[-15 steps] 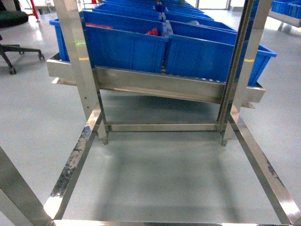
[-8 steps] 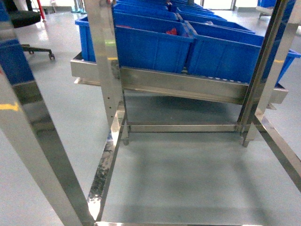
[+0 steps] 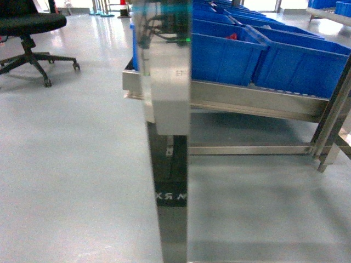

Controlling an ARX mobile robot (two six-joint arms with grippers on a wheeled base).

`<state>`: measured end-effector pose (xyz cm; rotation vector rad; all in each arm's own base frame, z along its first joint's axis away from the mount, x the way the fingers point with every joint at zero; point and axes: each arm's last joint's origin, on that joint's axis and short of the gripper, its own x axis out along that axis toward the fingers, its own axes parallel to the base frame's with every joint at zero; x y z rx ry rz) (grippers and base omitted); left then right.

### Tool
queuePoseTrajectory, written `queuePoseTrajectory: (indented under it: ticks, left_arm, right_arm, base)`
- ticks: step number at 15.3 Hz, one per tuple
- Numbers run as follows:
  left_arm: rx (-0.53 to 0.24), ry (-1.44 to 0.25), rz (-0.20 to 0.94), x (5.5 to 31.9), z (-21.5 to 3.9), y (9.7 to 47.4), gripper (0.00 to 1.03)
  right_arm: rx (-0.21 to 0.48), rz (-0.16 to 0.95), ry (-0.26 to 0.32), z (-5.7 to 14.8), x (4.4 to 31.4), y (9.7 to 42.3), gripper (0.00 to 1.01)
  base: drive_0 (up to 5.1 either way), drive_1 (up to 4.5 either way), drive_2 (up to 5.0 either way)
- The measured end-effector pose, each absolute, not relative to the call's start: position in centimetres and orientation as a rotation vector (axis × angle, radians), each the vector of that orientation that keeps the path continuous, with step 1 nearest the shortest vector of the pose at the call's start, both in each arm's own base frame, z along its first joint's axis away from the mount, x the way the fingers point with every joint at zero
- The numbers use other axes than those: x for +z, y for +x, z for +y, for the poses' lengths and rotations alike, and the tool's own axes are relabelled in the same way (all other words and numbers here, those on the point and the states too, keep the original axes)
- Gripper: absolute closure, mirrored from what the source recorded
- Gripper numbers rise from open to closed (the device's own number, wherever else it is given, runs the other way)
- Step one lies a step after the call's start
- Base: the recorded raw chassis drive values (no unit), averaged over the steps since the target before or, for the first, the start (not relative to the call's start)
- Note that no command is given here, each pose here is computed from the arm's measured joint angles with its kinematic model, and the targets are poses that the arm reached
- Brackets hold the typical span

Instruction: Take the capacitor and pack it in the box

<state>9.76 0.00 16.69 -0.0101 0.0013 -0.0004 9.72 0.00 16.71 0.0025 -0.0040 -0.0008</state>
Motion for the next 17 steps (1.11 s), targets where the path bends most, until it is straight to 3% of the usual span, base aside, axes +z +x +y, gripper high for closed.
queuePoseTrajectory:
  ticks: [17]
  left_arm:
    - [0.000,-0.010,0.004,16.66,0.00,9.76,0.59]
  right_arm:
    - [0.000,-0.003,0.002,0.00,16.70,9.72,0.03]
  base:
    - [-4.9,2.55,2.6]
